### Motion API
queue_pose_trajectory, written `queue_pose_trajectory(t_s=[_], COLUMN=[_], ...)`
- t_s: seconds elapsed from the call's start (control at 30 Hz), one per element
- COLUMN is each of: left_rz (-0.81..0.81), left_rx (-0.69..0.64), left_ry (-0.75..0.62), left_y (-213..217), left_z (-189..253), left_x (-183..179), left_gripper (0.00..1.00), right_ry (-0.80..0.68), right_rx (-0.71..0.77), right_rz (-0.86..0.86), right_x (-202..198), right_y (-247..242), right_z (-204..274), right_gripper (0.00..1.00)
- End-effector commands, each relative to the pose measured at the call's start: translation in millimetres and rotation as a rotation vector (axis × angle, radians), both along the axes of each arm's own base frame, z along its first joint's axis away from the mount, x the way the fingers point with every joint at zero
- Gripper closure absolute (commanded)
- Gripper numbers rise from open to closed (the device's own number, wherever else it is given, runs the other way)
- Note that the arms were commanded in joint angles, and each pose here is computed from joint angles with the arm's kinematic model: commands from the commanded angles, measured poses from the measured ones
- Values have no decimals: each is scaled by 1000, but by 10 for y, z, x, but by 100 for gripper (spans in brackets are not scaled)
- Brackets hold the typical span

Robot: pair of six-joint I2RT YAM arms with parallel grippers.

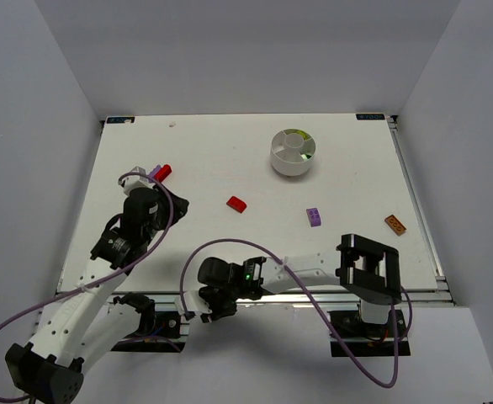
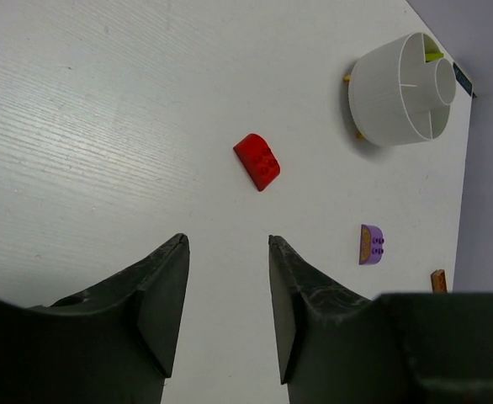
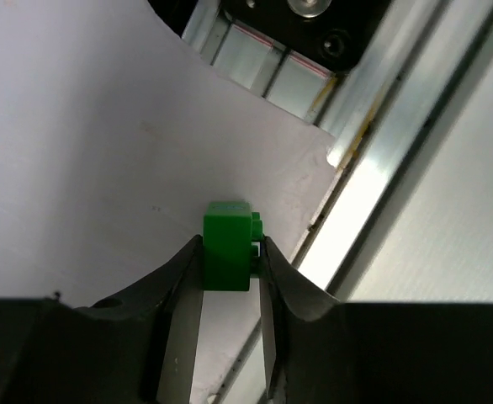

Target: Sort the legos into containers by color

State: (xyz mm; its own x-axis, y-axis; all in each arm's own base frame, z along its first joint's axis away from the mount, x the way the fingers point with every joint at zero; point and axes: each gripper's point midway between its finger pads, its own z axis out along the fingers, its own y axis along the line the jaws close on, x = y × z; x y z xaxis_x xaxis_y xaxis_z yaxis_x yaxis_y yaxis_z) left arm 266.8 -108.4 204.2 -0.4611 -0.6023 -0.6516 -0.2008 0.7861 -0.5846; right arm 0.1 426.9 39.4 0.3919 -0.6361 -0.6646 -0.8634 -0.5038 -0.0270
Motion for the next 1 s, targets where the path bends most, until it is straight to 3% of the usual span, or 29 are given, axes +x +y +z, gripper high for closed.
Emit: queue_pose_trajectory(t_s=[0.0, 0.23, 0.37, 0.43, 0.53, 0.63, 0.77, 0.97], left_rz=[12, 1, -11, -28, -57, -76, -95, -108], left_rx=[-1, -34, -49, -53, -62, -63, -58, -74], left_ry=[-7, -16, -23, -13, -15, -7, 7, 19], left_y=[36, -38, -96, -143, -216, -267, -317, -371], left_z=[-19, -77, -85, -123, -119, -148, -190, -223], left_x=[-19, 37, 106, 133, 176, 225, 285, 327], left_gripper=[48, 57, 57, 53, 45, 36, 33, 33], right_ry=[-18, 72, 59, 82, 134, 198, 227, 335], right_rx=[125, 267, 387, 436, 476, 459, 466, 472], right_rz=[-26, -375, -706, -855, -1201, -1422, -1612, -1723], right_x=[162, 1383, 2483, 2925, 3894, 4425, 4885, 5080], right_y=[80, -240, -785, -1015, -1780, -2312, -2713, -2836], right_z=[370, 1161, 1599, 1806, 1961, 1882, 1883, 1677], right_gripper=[100, 100, 100, 100, 100, 100, 100, 100])
